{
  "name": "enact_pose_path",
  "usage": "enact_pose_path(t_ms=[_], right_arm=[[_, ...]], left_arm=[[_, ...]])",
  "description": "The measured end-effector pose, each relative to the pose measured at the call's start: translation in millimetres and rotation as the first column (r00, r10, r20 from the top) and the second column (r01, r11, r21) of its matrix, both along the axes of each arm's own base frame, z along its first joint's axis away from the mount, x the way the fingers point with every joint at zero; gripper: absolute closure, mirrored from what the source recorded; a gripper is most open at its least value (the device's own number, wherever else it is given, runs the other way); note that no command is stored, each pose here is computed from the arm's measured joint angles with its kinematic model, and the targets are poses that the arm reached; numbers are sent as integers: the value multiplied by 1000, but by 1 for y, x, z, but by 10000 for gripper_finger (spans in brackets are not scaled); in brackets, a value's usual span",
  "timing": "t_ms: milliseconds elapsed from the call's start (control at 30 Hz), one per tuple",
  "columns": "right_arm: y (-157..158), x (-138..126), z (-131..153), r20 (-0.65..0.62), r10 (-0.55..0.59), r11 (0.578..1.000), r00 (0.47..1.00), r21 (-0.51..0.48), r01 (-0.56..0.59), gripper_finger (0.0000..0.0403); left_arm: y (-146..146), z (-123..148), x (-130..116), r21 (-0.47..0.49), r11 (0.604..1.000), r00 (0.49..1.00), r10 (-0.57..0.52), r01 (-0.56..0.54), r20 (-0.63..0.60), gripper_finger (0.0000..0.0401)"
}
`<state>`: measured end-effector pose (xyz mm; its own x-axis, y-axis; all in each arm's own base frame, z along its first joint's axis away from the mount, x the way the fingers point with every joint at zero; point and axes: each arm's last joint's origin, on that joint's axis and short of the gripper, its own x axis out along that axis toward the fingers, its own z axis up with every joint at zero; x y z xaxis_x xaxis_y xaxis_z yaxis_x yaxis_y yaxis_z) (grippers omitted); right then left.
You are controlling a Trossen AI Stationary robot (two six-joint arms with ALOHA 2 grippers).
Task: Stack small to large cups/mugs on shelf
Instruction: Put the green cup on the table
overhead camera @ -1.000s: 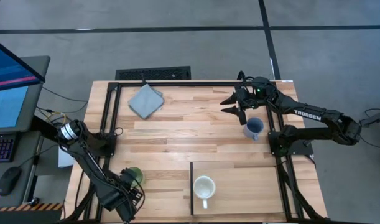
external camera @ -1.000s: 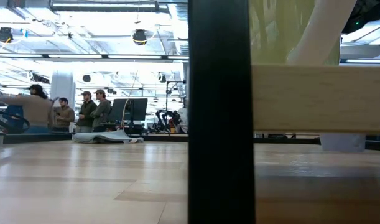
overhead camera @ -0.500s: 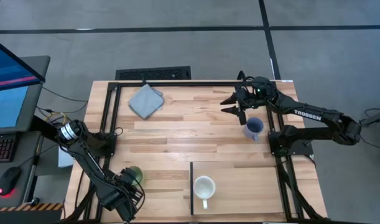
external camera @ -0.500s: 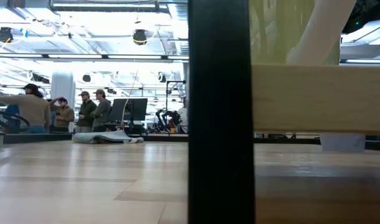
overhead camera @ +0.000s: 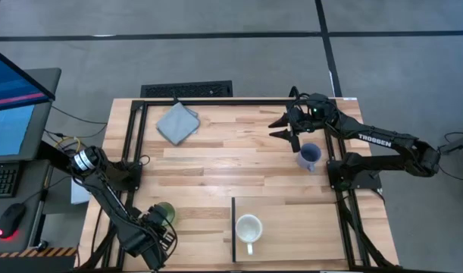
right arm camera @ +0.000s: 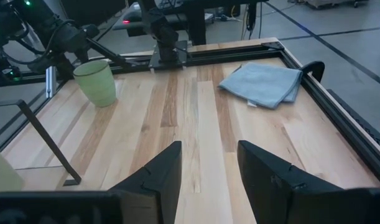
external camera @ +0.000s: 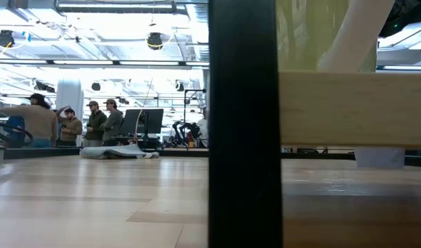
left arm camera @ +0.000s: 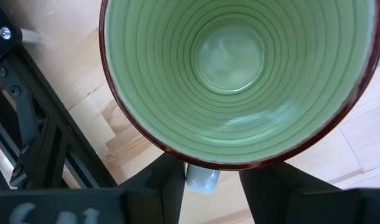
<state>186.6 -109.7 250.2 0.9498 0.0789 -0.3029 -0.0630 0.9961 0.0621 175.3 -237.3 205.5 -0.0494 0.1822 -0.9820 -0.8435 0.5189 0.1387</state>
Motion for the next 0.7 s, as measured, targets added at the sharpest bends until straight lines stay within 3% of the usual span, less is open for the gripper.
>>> enact_pose_path(t_ms=[700], right_arm=[[0,-1,-2,-16,0,1000,1000,11,0,225]], left_arm=[[2,0,1,39,997,998,-64,63,25,349]])
